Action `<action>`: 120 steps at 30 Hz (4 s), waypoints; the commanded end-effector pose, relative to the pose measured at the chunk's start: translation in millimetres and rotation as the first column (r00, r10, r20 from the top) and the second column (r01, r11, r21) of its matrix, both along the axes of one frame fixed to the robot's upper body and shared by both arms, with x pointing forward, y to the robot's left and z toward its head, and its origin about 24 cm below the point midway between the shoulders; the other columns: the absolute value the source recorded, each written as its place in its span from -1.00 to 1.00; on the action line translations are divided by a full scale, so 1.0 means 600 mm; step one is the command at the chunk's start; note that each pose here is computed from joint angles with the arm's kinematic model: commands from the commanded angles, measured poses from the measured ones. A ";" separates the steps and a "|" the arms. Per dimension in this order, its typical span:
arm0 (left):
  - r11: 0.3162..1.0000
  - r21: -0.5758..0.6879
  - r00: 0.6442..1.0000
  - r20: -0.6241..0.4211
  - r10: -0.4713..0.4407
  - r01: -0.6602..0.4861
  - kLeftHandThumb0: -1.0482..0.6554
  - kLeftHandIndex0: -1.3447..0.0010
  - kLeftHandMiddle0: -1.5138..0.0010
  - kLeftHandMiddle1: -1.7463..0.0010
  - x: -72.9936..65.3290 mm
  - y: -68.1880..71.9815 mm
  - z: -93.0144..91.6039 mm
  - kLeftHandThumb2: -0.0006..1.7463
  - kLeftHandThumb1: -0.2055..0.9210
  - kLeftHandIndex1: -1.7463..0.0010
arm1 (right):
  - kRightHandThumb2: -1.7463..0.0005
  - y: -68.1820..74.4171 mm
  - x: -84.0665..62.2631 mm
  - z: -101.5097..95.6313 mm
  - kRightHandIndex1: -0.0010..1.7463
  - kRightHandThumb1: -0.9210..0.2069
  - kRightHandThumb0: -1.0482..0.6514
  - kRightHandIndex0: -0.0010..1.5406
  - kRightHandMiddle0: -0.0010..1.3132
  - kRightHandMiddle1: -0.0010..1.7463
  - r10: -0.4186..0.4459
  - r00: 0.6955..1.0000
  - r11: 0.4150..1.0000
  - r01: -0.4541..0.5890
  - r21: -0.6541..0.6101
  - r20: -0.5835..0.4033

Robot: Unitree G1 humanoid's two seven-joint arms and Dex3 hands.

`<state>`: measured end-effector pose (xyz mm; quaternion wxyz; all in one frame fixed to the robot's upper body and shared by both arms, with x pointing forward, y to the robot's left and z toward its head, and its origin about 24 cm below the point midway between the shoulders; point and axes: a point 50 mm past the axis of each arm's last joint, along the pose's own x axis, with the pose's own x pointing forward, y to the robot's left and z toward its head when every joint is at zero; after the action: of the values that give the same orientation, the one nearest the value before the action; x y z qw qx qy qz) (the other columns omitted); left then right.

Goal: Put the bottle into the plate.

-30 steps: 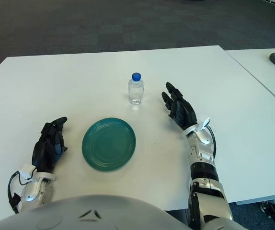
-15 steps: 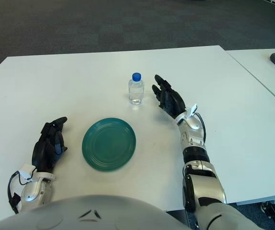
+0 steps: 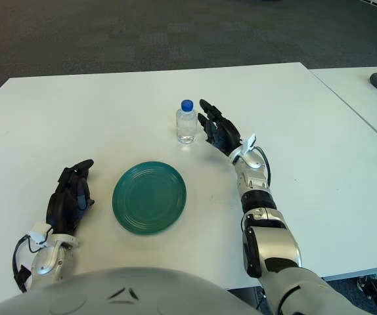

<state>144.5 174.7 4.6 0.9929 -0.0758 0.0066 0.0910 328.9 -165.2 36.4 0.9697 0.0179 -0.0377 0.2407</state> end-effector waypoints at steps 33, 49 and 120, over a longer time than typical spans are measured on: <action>0.998 -0.054 0.999 -0.039 0.022 -0.024 -0.68 0.57 0.22 0.49 -0.018 -0.028 0.005 -0.30 1.00 -0.10 | 0.26 0.076 0.019 -0.007 -1.00 -1.00 -1.00 -1.00 -1.00 -1.00 0.084 0.996 0.989 -0.083 -0.126 0.008; 0.999 -0.041 1.000 -0.006 -0.001 0.001 -0.67 0.62 0.25 0.50 -0.023 -0.032 0.010 -0.22 1.00 -0.10 | 0.16 0.102 -0.001 -0.023 -1.00 -1.00 -1.00 -1.00 -1.00 -1.00 0.133 0.991 0.983 -0.130 -0.128 0.021; 0.999 -0.042 1.000 -0.012 0.011 -0.011 -0.65 0.65 0.29 0.47 -0.017 -0.041 0.008 -0.20 1.00 -0.12 | 0.16 0.115 -0.032 -0.056 -1.00 -1.00 -1.00 -1.00 -1.00 -1.00 0.140 0.990 0.976 -0.135 -0.171 0.013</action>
<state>133.8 150.1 11.1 0.9904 -0.1008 0.0088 0.0939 312.8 -93.6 5.9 0.9479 -0.0608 -0.0282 0.3116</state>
